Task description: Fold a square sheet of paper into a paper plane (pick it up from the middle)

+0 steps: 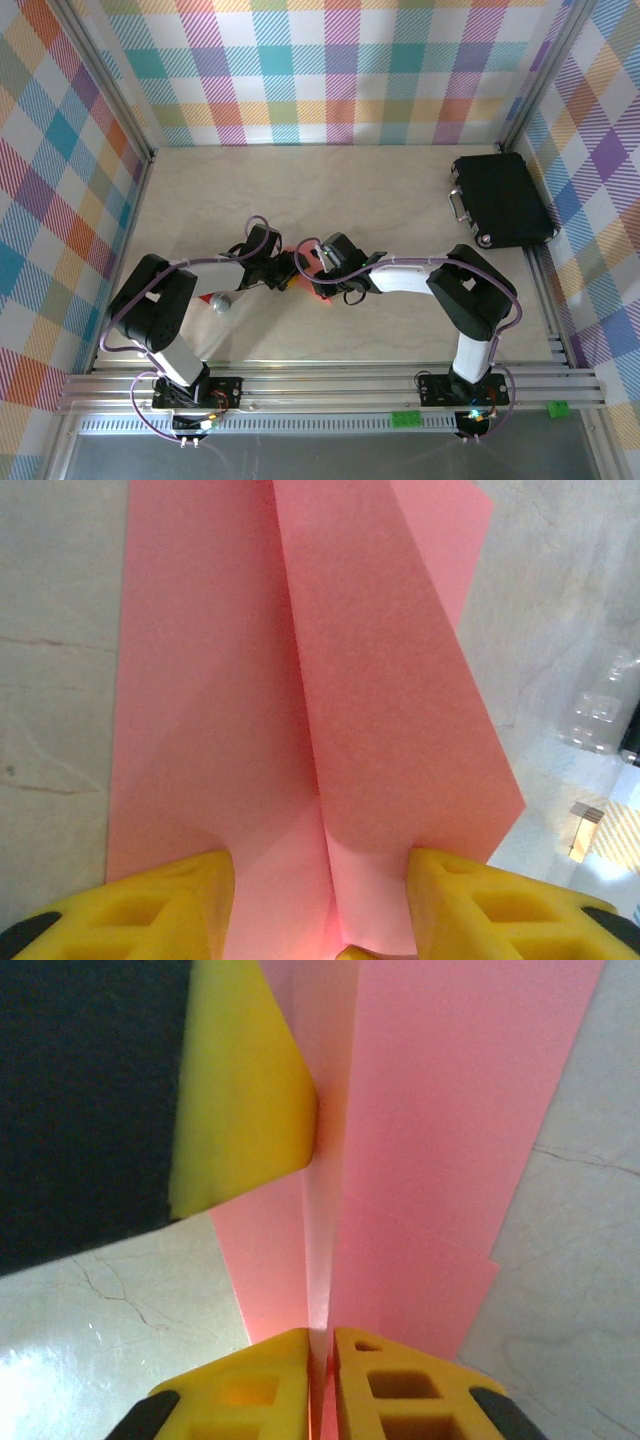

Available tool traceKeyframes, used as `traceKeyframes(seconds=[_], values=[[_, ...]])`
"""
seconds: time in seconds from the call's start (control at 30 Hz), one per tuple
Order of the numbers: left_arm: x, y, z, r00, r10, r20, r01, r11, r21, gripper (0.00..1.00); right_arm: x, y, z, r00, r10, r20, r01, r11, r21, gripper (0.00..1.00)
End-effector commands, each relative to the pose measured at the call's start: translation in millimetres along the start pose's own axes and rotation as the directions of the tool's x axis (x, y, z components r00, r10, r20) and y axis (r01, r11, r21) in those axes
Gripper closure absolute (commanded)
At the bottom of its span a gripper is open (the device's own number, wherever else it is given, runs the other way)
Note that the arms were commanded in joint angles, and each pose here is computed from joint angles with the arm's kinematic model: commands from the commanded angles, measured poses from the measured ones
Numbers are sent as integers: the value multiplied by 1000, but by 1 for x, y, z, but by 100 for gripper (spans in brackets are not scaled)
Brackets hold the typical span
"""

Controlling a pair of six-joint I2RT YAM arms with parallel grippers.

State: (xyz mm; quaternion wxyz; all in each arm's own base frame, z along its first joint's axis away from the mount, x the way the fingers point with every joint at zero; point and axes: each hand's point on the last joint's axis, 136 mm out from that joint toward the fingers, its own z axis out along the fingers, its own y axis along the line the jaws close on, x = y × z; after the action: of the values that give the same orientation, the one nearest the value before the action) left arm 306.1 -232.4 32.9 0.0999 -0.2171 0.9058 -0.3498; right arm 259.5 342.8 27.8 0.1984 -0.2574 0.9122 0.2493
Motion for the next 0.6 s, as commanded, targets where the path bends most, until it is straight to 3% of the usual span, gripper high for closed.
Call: traceKeyframes(seconds=[0.0, 0.4, 0.57], values=[[11, 16, -6, 1000, -10, -11, 9, 998, -63, 50, 11, 1, 6, 999, 28, -26, -29, 999, -32, 86], [0, 0, -32, 996, 18, 86, -20, 1000, 13, 47, 19, 0, 10, 993, 104, -55, -109, 989, -101, 89], [3, -11, -30, 997, 18, 71, -25, 995, 100, 53, 20, -2, 10, 987, 153, -50, -159, 975, -153, 90]])
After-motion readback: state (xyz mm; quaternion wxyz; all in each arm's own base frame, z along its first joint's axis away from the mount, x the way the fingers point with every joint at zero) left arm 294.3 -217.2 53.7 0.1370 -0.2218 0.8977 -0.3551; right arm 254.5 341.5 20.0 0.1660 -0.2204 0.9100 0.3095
